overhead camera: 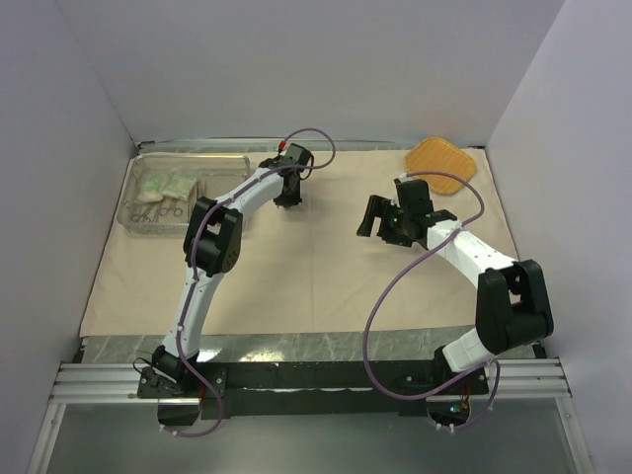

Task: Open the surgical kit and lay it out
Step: Place the medical item in the surgical kit, then pick up the medical item from the container.

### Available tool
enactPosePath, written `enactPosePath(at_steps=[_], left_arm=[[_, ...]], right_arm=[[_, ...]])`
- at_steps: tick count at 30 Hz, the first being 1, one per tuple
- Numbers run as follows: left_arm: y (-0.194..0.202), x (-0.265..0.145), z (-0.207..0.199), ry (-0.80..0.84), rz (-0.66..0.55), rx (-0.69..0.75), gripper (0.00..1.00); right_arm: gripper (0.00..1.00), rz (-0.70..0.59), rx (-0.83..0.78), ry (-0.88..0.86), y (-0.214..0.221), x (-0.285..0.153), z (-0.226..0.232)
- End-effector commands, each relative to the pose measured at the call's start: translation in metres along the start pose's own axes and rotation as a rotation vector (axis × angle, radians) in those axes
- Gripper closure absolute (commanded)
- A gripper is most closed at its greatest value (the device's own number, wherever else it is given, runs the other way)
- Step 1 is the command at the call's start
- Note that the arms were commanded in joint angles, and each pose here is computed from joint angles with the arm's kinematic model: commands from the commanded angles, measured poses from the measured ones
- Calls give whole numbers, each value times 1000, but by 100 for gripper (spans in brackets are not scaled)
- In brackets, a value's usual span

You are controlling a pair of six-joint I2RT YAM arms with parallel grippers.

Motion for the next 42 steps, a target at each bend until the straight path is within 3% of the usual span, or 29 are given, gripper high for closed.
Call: enactPosePath(at_steps=[1, 6, 11, 15, 21, 31, 42], left_arm=[[-18, -28, 3, 15, -52, -26, 72], [-28, -50, 8, 11, -77, -37, 66], [-50, -98, 17, 39, -162, -64, 61], [-64, -140, 37, 32, -236, -98, 59], [-64, -156, 93, -16, -257, -193, 59], [-35, -102, 204, -140, -117, -363, 61], [-14, -37, 227, -205, 13, -412, 64]], right_arm=[[0, -42, -12, -32, -13, -3, 8], [0, -48, -11, -30, -15, -3, 9], [0, -55, -12, -36, -18, -3, 12], [0, -66, -19, -30, -20, -5, 12], [0, -79, -22, -29, -23, -6, 13], [0, -71, -18, -36, -21, -3, 12], [0, -65, -20, -29, -17, -4, 9]])
Point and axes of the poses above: each gripper's point midway between its finger pads, its own x axis out along the fingers, its own z axis along the line the jaws close on, y = z × x, the point moved 8 cm from there along -x, back along the fingers, and after that the axes turned 4 degrees about x, right-handed, at the moved point
